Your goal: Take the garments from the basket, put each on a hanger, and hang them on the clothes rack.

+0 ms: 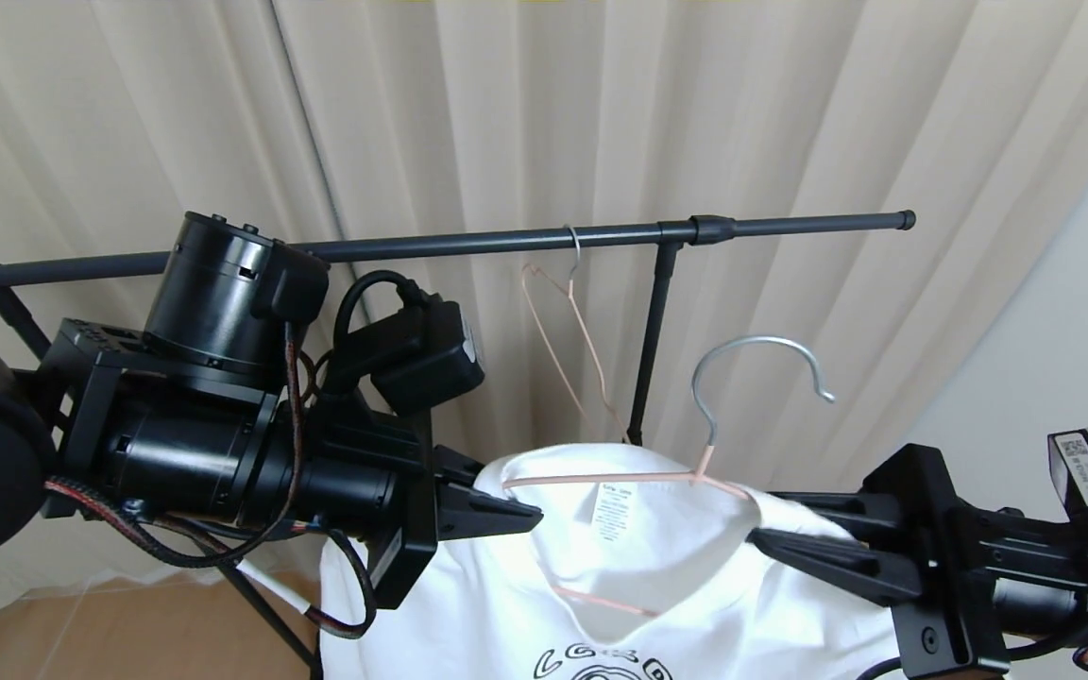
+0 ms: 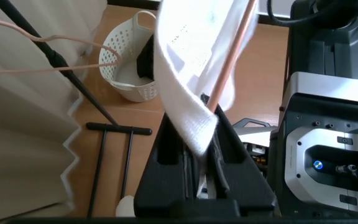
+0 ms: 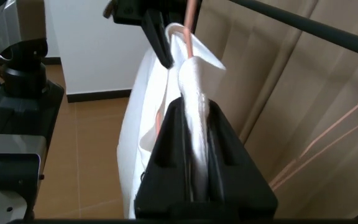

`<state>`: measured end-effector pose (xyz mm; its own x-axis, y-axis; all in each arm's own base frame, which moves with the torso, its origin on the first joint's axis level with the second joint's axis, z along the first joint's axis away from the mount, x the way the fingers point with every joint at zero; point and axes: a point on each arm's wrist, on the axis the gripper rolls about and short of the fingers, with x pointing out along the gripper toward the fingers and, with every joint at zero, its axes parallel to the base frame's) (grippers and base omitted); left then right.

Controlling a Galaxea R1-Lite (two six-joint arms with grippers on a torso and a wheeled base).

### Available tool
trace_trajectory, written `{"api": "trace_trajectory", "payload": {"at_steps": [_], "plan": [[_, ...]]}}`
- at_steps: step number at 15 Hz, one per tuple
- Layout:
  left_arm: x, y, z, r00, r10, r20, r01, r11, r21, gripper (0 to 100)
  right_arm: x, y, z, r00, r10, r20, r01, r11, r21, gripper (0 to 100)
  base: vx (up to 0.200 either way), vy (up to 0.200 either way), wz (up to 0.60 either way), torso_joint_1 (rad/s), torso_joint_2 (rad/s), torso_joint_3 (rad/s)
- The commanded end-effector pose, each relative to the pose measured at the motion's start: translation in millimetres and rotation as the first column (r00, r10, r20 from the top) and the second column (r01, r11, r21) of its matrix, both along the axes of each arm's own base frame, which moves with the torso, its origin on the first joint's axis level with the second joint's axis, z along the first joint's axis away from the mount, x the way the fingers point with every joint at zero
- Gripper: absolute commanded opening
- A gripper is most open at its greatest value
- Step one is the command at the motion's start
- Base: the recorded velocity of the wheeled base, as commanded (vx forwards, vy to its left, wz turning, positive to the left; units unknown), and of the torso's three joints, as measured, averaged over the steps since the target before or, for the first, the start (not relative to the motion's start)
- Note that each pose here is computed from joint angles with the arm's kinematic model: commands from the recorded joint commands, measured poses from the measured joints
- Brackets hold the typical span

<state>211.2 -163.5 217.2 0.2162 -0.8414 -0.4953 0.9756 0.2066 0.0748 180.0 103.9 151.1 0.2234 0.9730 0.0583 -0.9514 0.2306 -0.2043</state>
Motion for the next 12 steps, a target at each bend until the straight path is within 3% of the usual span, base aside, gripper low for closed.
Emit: {"api": "trace_trajectory", "payload": {"at_steps": [1,12], "plan": [[-0.4,0.0,0.9,1.000,-0.004,0.003,0.004,1.000,-0.002,0,1.1,-0.1,-2.4,1.000,-0.005,-0.012,0.005,1.000,-0.006,100,0.000,0.000,0.00,0.000,0.00,0.000],[1.1,8.2,6.5,0.998,0.042,0.041,-0.041,0.999,-0.024,0,16.6,-12.0,-3.9,0.996,-0.085,-0.017,0.085,0.996,-0.008,100,0.000,0.000,0.00,0.000,0.00,0.000]]}}
